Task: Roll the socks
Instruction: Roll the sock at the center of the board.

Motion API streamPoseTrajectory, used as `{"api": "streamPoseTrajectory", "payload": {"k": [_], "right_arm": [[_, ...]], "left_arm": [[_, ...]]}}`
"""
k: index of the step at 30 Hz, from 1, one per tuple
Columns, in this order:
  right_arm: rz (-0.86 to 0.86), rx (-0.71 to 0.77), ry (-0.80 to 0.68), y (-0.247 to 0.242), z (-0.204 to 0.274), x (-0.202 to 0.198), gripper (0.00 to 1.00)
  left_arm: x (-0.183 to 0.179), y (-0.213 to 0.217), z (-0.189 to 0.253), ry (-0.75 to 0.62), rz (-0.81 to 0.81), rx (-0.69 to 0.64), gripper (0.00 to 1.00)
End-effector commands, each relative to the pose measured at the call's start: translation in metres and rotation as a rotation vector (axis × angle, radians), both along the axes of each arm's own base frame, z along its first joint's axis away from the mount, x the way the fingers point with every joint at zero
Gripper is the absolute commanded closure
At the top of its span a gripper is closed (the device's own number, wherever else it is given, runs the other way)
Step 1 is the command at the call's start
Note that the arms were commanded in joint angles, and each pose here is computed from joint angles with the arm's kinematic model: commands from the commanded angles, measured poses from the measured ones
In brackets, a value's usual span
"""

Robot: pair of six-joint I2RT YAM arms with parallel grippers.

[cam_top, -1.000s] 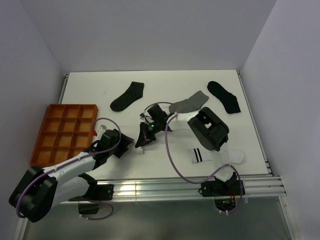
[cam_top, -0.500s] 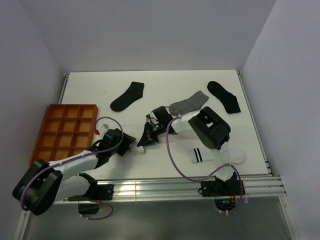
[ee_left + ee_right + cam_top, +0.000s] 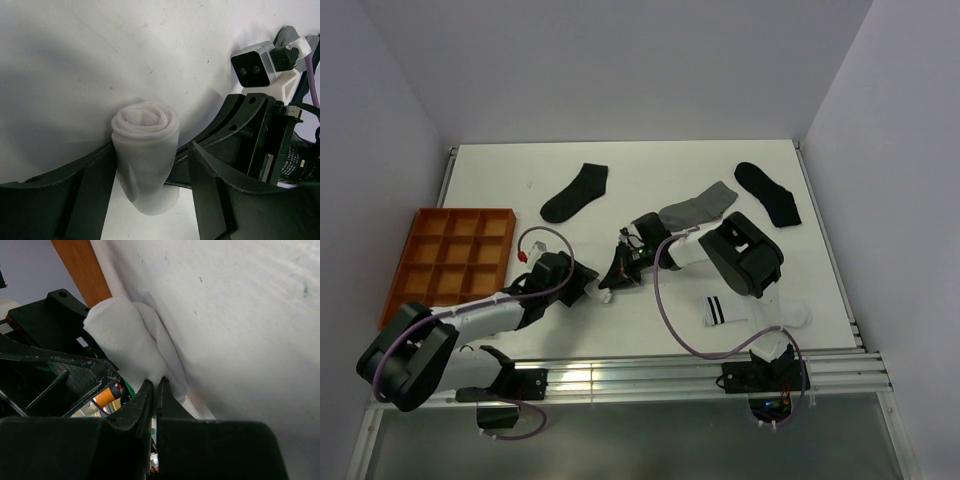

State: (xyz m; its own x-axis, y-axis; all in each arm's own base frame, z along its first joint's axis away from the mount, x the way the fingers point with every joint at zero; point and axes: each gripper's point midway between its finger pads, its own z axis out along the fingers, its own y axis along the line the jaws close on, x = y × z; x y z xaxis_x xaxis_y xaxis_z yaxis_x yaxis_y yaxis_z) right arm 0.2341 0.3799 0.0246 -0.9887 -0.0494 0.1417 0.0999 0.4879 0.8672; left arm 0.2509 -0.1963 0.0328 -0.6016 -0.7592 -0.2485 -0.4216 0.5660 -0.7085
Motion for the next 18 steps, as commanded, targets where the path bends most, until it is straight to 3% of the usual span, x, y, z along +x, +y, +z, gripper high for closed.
{"api": "streamPoseTrajectory", "payload": {"k": [1, 8, 11, 14, 18], "right_arm": [[-0.109, -0.223, 0.128, -0.030, -0.065, -0.009, 1.00], [-0.111, -0.227, 0.130, -0.030, -0.067, -0.008, 1.00], [-0.123, -0.239, 0.123, -0.032, -0.069, -0.006, 0.94], [-0.134, -0.254, 0.098, -0.033, -0.069, -0.003, 0.87], [-0.152, -0.271, 0.047, -0.036, -0.066, 0.005, 0.80]], "left_arm": [[-0.027, 0.012, -0.039, 0.125, -0.070, 0.124, 0.35], [-0.034, 0.011, -0.058, 0.187, -0.086, 0.157, 0.40], [-0.036, 0.011, -0.065, 0.223, -0.096, 0.189, 0.44], [-0.039, 0.012, -0.073, 0.271, -0.109, 0.239, 0.51], [-0.048, 0.019, -0.087, 0.350, -0.121, 0.317, 0.68]]}}
